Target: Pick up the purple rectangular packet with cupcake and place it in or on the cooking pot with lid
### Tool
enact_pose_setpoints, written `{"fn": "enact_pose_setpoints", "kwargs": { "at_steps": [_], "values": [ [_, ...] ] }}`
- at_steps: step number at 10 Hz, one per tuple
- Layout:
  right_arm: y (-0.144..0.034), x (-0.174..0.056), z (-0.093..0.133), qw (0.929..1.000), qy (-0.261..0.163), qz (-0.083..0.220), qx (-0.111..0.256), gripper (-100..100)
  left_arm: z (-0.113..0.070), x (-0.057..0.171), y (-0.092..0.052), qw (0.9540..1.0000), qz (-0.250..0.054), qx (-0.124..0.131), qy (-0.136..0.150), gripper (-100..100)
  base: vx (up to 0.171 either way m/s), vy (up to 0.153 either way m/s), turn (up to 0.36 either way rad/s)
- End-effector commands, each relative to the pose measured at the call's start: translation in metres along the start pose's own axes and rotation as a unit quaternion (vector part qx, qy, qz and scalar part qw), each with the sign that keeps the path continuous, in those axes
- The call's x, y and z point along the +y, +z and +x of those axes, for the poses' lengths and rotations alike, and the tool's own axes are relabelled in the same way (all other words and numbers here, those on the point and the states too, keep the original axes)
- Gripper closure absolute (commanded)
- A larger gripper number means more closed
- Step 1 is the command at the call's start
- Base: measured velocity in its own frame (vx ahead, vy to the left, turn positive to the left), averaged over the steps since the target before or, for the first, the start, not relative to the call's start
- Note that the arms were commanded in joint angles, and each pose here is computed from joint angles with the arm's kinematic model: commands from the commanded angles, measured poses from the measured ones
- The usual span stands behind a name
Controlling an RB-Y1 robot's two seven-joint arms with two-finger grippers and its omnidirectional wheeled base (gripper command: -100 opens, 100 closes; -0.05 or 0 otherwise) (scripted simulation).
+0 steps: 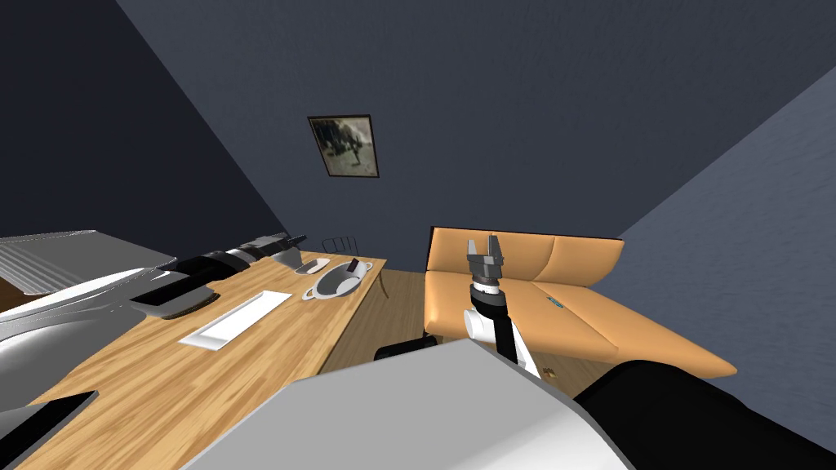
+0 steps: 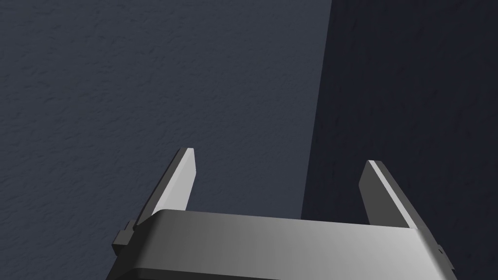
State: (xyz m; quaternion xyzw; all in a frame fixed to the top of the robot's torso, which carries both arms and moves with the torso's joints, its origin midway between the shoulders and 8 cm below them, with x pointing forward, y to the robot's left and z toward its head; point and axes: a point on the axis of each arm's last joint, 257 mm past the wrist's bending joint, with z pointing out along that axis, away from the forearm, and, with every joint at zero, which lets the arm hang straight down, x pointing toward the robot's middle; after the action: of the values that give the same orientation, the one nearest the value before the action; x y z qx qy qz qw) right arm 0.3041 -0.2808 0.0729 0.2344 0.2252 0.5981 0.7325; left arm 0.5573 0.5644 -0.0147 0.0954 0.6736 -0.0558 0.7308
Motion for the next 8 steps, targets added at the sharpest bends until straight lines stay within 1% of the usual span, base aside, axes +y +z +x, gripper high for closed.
{"fn": "enact_pose_setpoints", "kwargs": {
  "at_steps": [1,6,8],
  "values": [
    [0.0000,0.0000,0.0000,1.0000,0.000,0.000,0.000,0,-0.0075,0.0029,-0.0009,1.0000,-0.001,-0.001,0.001,-100,-0.005,-0.007,0.019],
    [0.0000,0.0000,0.0000,1.0000,0.000,0.000,0.000,0,-0.0075,0.0029,-0.0009,1.0000,-0.001,-0.001,0.001,-100,0.002,0.002,-0.006],
    [0.0000,0.0000,0.0000,1.0000,0.000,0.000,0.000,0,-0.0075,0.0029,-0.0009,1.0000,-0.001,-0.001,0.001,-100,-0.010,-0.013,0.037]
  ]
}}
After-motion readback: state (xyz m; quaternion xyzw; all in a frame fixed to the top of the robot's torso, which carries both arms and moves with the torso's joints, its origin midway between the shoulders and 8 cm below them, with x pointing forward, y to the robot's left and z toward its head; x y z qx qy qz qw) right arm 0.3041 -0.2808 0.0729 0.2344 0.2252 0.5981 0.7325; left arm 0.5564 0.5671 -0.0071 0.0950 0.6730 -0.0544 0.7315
